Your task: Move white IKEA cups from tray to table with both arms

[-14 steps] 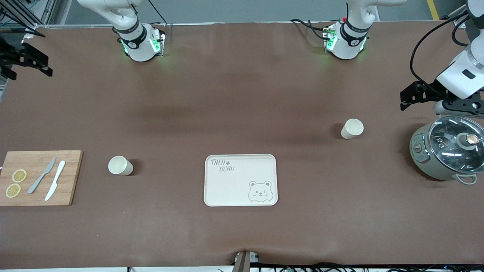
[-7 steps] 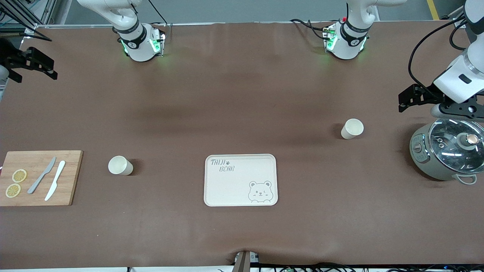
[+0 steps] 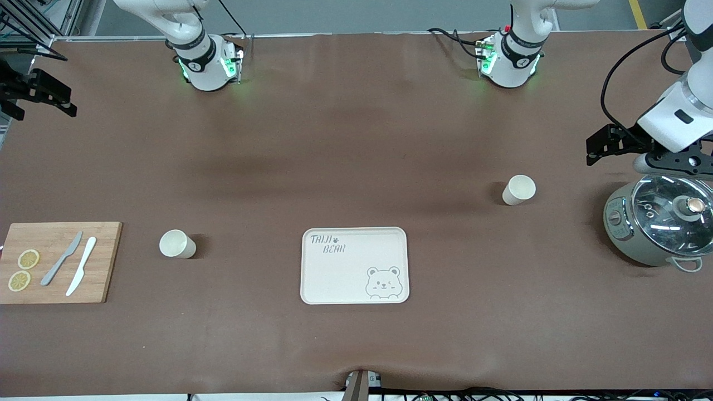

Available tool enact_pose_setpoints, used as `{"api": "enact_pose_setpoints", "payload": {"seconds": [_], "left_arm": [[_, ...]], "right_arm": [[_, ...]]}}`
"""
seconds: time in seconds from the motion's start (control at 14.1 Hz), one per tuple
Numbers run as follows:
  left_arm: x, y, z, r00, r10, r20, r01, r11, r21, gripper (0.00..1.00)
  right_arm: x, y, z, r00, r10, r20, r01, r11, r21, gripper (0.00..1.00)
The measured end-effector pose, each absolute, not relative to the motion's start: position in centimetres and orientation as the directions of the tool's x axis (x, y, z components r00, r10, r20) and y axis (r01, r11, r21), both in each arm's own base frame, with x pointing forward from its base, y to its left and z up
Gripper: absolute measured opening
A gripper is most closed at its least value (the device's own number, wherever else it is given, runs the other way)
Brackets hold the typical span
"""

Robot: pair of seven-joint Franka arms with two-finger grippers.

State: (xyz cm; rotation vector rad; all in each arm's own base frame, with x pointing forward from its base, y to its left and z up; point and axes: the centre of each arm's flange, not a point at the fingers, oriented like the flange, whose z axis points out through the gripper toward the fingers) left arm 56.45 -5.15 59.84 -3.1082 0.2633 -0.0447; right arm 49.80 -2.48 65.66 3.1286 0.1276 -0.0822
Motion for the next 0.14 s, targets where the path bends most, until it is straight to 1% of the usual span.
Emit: {"api": "enact_pose_setpoints", "payload": {"seconds": [0.14], "left_arm": [[56.44, -5.18, 59.84, 0.985, -0.169, 0.027, -0.168, -0.985, -0.024, 1.0]], "right_arm": [[49.84, -2.29, 65.87, 0.995, 0.085, -0.048, 0.085, -0.996, 0.008, 1.0]]}}
